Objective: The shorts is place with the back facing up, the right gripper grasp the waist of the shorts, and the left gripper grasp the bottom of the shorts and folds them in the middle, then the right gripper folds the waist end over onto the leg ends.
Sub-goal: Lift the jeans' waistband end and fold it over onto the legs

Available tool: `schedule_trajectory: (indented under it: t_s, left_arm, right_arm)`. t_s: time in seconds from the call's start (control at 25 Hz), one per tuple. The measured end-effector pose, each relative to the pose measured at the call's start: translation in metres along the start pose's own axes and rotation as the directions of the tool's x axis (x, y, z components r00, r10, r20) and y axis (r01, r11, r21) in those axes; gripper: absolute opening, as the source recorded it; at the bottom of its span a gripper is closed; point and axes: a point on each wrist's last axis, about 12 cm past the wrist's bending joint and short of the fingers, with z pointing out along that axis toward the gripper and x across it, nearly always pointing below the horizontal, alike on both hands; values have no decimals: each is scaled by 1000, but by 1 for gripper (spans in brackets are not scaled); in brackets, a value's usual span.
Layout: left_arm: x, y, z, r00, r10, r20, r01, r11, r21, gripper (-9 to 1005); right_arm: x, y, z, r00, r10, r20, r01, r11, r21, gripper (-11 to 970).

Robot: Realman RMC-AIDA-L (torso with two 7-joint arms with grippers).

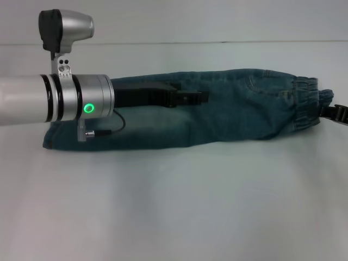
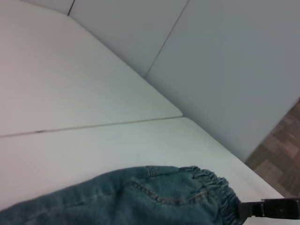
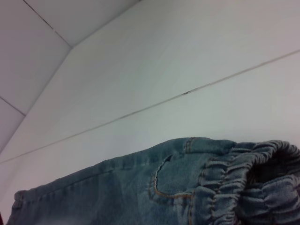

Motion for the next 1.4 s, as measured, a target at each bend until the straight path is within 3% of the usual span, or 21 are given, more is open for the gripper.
schedule_trajectory:
  t_s: [0.2, 0.44, 0.88, 1.2, 1.4]
  left_arm:
    - [9, 0, 9, 999, -22, -24, 21, 1000, -17, 909]
    - [6, 0, 13, 999, -35, 10, 35, 999, -30, 871]
    - [0, -2, 49, 1000, -7, 0, 7, 989, -148, 655]
    - [-1, -8, 73, 999, 44, -27, -49, 969, -241, 185]
    - [6, -8, 81, 997, 66, -47, -77, 946, -314, 32]
  right_arm:
    - [-1, 1, 0, 1000, -7, 6, 8, 1000, -4, 46]
    - [-2, 3, 1, 1000, -27, 9, 27, 999, -17, 45]
    - [-1, 1, -9, 998, -30, 63, 32, 999, -20, 48]
    - [1, -1, -17, 995, -24, 94, 25, 1000, -7, 52]
    - [-2, -2, -18, 994, -25, 103, 26, 1000, -7, 55]
